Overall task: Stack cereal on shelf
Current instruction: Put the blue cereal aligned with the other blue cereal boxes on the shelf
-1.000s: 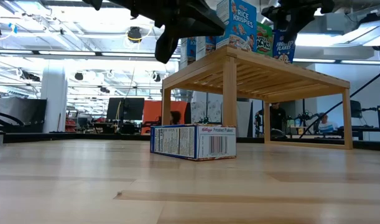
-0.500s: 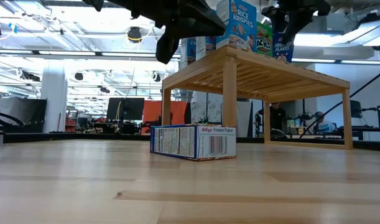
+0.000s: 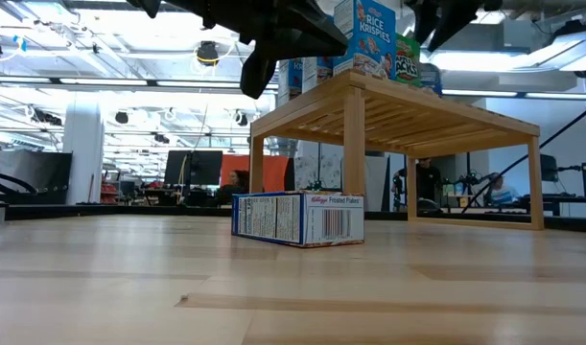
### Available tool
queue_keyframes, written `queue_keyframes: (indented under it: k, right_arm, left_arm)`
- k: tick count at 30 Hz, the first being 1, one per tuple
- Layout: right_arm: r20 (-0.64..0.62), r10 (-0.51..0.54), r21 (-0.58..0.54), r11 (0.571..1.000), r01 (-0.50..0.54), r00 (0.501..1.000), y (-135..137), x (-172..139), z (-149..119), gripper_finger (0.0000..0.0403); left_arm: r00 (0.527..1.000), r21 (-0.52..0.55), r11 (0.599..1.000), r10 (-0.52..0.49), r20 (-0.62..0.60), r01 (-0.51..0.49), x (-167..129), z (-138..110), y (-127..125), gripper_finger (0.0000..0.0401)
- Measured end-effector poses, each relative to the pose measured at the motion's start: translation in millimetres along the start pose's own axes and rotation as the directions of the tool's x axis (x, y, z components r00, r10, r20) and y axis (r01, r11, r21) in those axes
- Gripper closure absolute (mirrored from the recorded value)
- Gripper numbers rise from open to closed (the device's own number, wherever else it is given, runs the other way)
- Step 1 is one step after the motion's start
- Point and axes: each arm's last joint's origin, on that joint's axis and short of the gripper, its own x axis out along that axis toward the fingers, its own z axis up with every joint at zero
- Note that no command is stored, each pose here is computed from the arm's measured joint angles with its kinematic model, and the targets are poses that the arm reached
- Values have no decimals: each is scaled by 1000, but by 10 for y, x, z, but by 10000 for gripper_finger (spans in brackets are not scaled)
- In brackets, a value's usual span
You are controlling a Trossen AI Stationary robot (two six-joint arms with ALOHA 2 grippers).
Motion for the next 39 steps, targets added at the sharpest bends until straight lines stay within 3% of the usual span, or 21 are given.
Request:
queue_keyframes:
  k: [11, 15, 21, 23, 28, 39]
  right_arm:
    - [33, -60, 35, 998, 59, 998, -46, -160, 40, 158]
    - [85, -90, 82, 993, 83, 992, -26, -382, 108, 158]
    - [218, -148, 159, 981, 115, 965, 10, -777, 207, 158]
    - [254, -160, 179, 977, 116, 954, 21, -873, 223, 158]
    - [308, -169, 227, 969, 101, 936, 47, -1006, 248, 158]
    - [279, -86, 298, 955, -1, 957, 158, -978, 278, 158]
  left_arm:
    - [1000, 1, 1000, -6, -7, 6, 0, -3, 0, 384]
    - [989, 30, 998, -49, -140, 53, -71, -25, 14, 384]
    - [955, 94, 993, 99, -279, -76, -232, -177, 13, 397]
    - [954, 109, 989, 125, -273, -98, -258, -274, -57, 399]
    - [909, 179, 935, 344, -236, -308, -292, -639, -97, 401]
    - [899, 90, 917, 398, -185, -388, -147, -1085, -153, 401]
